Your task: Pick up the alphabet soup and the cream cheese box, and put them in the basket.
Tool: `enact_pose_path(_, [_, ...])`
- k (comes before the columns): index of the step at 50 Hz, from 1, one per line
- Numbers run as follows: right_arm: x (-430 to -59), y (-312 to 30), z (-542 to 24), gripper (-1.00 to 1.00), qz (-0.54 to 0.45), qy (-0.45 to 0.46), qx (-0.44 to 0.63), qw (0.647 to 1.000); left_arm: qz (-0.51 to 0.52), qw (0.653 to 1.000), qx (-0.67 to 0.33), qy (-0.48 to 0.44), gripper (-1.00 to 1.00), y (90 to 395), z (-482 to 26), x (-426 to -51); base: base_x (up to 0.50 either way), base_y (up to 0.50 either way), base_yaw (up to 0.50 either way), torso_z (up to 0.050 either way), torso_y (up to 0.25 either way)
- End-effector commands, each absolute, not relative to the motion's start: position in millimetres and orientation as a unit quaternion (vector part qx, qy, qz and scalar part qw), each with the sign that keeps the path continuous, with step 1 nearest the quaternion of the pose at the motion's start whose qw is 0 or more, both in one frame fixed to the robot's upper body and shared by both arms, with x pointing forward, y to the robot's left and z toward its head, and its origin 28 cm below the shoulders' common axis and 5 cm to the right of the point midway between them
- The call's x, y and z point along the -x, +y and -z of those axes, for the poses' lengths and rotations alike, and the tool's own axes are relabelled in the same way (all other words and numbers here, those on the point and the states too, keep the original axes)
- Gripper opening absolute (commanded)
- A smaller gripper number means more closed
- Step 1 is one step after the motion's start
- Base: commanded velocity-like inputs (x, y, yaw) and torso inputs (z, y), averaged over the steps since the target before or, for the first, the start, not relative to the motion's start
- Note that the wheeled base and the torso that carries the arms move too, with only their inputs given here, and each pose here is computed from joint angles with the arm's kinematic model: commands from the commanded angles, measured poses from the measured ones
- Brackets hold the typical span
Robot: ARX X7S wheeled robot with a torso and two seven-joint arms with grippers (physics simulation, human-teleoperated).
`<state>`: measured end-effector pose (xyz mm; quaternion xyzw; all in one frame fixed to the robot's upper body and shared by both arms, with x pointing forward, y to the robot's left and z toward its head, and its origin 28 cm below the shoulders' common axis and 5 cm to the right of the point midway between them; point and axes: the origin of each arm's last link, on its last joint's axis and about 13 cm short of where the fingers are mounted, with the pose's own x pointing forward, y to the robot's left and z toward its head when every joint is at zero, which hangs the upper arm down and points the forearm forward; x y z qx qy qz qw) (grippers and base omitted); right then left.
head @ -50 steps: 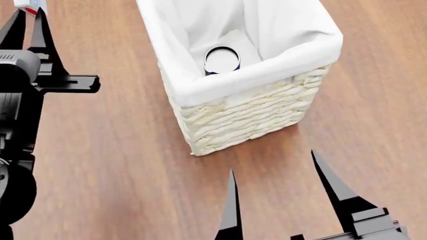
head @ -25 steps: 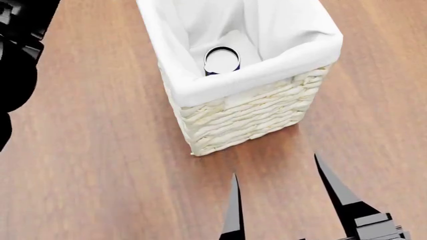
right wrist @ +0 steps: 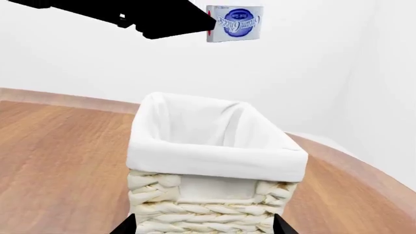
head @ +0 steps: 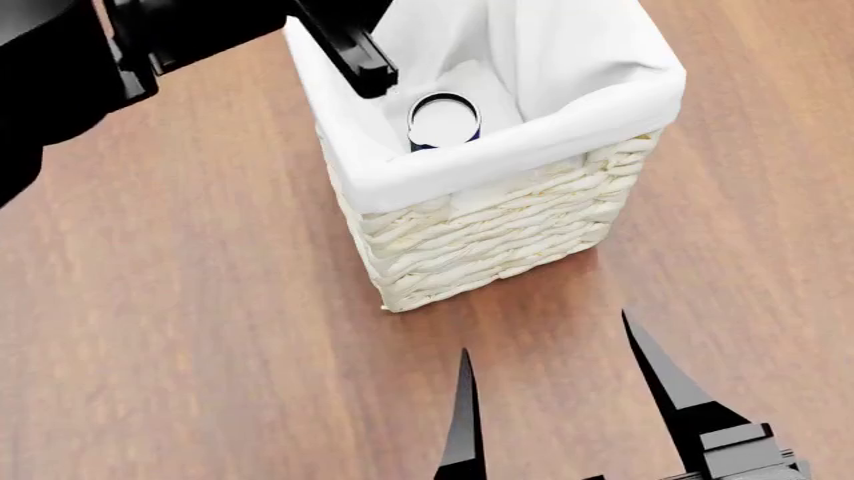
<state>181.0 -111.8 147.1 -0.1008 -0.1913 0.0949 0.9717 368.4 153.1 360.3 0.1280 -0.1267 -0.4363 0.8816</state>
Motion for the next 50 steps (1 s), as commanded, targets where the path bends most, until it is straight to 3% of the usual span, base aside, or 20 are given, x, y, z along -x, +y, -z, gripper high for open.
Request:
enact_pose_path(1, [-180.7, -111.4, -147.1, 1.0, -0.095, -0.189, 0.1, 0.972, 0.476, 0.869, -0.121, -0.055, -1.0, 155.0, -360.1, -368.5, 0.0, 0.0, 0.0, 0.0, 0.0])
enact_pose_path(50, [-178.5, -110.8, -148.2, 1.0, -0.095, -0.186, 0.094, 0.974, 0.454, 0.875, -0.166, 0.023, -1.0, 167.8, -336.0, -385.0, 0.0, 0.0, 0.0, 0.0, 0.001])
